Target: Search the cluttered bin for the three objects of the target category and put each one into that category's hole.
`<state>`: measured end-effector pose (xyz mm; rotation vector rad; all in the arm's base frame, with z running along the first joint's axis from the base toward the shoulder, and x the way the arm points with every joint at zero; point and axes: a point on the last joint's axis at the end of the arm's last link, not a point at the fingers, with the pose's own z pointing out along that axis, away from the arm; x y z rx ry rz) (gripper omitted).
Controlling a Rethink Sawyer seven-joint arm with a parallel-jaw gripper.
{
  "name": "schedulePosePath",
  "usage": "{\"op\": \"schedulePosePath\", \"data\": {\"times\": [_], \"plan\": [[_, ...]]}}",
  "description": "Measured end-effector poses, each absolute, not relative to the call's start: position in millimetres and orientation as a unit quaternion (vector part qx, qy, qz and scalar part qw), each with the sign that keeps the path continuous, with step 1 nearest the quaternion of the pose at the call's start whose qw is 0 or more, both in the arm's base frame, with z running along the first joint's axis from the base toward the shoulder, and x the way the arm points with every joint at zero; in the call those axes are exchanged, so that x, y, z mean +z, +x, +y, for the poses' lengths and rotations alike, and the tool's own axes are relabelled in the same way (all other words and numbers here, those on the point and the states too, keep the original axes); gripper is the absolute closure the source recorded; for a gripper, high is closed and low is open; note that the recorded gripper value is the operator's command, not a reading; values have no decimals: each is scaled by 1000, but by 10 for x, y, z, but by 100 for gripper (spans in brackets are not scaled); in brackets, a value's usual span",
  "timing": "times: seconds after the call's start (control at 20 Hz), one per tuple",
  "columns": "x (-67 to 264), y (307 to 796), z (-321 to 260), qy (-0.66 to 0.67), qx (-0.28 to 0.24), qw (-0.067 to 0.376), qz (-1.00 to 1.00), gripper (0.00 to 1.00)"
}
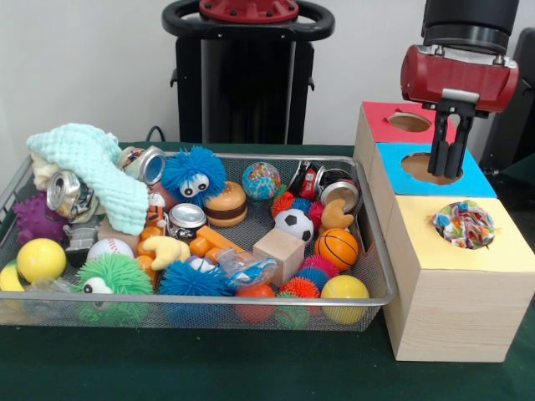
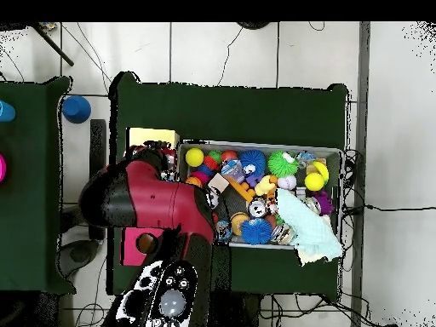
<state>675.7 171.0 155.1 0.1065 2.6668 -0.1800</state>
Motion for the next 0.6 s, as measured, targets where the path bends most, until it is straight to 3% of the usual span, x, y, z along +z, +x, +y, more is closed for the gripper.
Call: {"op": "schedulePosePath", "data": {"times": [0.6], "plan": [[1548,6745,1756,35,-65,231,970,100]]}}
